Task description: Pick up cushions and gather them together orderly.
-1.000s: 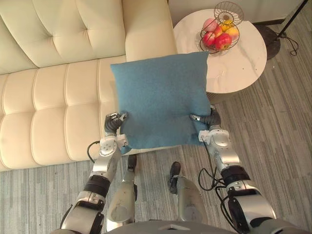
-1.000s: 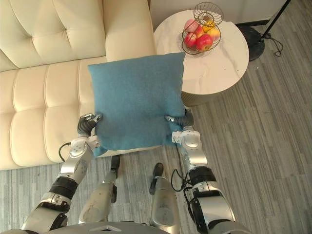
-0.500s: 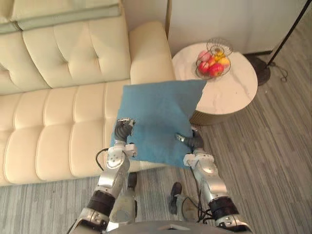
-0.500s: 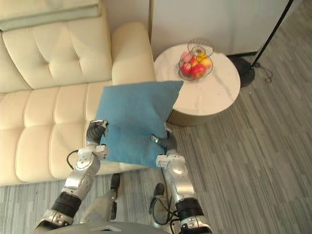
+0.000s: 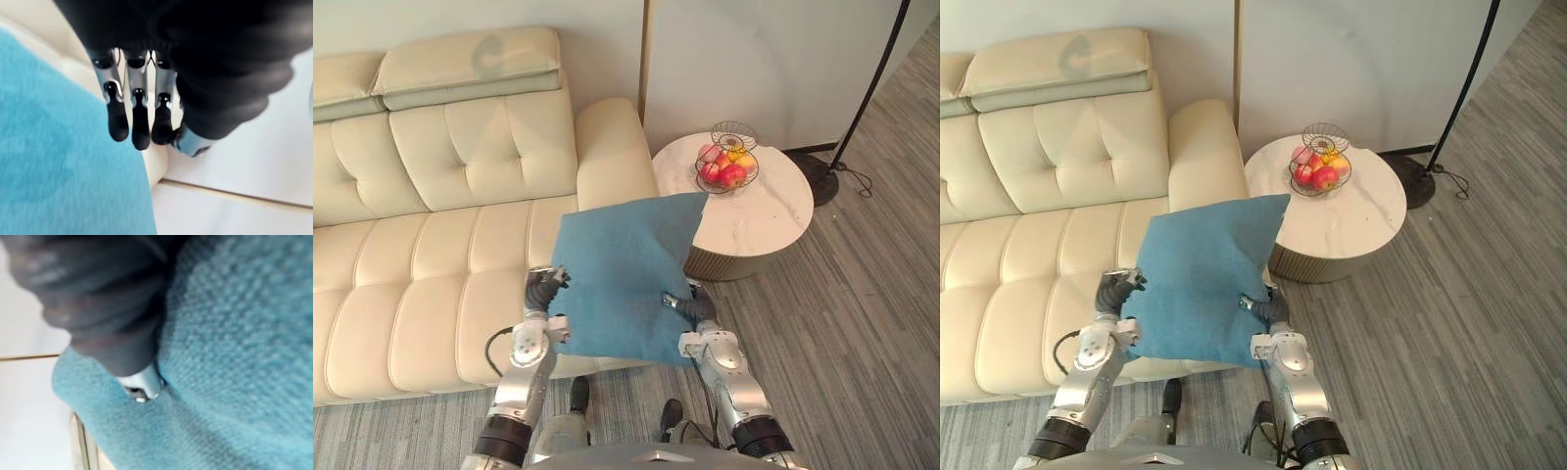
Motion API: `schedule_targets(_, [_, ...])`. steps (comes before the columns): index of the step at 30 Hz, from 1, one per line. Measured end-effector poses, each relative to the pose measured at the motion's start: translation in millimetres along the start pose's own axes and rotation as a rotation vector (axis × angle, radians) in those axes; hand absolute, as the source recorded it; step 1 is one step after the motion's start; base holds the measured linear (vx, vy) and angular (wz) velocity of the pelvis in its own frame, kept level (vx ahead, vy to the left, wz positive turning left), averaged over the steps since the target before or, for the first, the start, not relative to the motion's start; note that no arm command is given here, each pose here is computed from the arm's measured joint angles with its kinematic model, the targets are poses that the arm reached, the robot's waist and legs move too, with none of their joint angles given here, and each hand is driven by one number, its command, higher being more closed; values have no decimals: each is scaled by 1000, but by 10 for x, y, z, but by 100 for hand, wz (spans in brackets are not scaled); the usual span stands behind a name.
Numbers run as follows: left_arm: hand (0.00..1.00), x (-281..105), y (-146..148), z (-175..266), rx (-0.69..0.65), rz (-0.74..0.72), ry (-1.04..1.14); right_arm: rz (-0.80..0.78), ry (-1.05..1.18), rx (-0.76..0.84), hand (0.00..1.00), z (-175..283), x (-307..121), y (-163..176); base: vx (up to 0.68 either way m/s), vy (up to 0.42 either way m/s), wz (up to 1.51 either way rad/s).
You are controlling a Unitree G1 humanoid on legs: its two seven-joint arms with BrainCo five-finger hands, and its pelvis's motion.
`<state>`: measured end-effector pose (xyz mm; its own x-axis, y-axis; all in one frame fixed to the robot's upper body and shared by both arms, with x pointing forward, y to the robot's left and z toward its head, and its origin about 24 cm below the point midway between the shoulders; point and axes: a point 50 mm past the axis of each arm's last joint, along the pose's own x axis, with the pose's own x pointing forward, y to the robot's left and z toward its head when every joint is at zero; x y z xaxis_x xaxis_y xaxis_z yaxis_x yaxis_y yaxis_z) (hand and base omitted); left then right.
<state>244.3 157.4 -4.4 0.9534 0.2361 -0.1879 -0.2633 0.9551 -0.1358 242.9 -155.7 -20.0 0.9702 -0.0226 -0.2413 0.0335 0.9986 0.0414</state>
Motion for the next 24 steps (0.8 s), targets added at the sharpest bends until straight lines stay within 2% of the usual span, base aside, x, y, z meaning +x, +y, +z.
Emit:
schedule_targets(4, [0, 51, 459, -50, 66, 167, 28, -27, 29, 24, 100, -60, -2, -35, 0, 0, 0])
schedule_targets(10, [0, 35, 710, -197, 88, 253, 103, -46, 49, 28, 100, -101, -7, -90, 0, 0, 0])
schedule_targets(19, [0, 78, 693, -399, 132, 216, 209, -80, 11, 45, 100, 7, 56, -205, -12, -7, 0])
schedule_targets(24, [0, 242, 415, -322, 162, 107, 191, -70, -68, 48, 100, 239, 193, -171, -49, -4, -9])
